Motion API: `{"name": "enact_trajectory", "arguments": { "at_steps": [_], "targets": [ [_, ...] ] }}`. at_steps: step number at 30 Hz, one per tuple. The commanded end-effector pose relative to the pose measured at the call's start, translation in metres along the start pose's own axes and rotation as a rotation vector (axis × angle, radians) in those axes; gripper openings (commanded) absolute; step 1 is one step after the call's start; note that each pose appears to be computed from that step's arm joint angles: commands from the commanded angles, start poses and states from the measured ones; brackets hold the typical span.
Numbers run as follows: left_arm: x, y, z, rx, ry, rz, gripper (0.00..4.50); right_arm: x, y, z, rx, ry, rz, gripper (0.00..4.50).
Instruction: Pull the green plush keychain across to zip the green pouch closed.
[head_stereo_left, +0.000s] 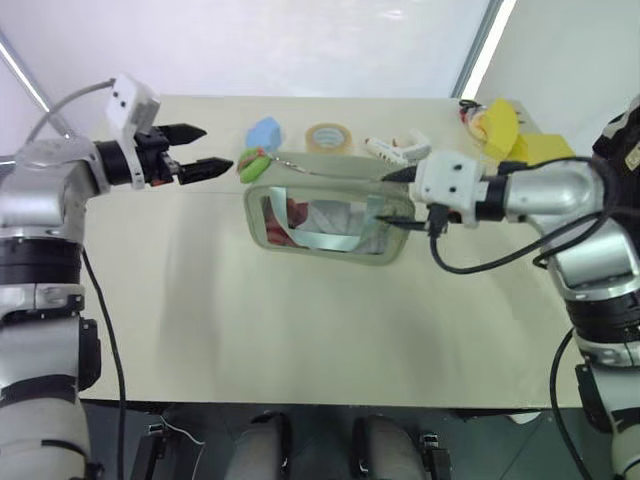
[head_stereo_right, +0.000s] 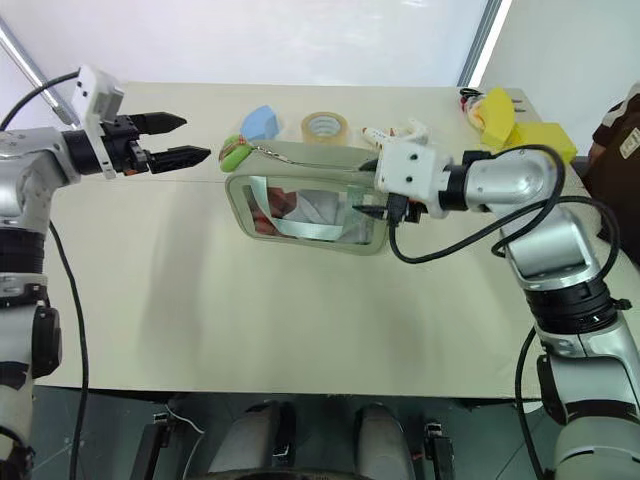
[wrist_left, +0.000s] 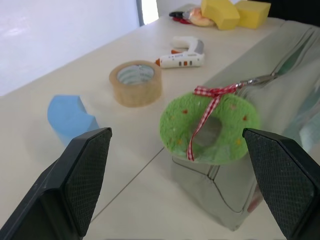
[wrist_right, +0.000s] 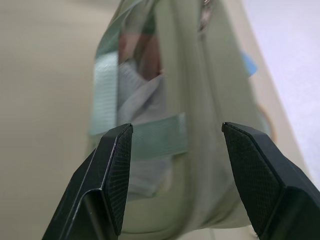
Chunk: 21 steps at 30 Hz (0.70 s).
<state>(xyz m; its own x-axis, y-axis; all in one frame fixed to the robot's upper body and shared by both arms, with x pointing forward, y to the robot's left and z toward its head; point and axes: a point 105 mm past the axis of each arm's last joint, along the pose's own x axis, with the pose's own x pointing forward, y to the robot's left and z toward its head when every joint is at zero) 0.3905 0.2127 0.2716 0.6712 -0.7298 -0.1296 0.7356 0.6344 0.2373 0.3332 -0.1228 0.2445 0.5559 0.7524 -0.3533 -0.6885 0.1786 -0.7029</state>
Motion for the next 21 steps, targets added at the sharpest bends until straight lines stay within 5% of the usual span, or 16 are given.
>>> {"name": "enact_trajectory", "arguments": {
  "at_steps": [1,4,8,21],
  "targets": [
    [-0.002,0.007,0.017,0.085,-0.014,0.019,4.5,-0.004,-0.007,0.004,-0.052,0.014,-0.04,2.93],
    [0.005,0.009,0.011,0.099,0.001,0.027,4.5,-0.002,0.001,-0.005,-0.079,0.041,-0.005,2.15],
    [0.019,0.01,0.006,0.104,0.007,0.033,4.5,-0.002,0.003,-0.005,-0.116,0.037,0.002,0.18],
    [0.055,-0.017,0.001,0.06,-0.04,-0.107,4.5,0.002,0.009,-0.005,-0.132,0.031,0.008,0.08]
  ]
}}
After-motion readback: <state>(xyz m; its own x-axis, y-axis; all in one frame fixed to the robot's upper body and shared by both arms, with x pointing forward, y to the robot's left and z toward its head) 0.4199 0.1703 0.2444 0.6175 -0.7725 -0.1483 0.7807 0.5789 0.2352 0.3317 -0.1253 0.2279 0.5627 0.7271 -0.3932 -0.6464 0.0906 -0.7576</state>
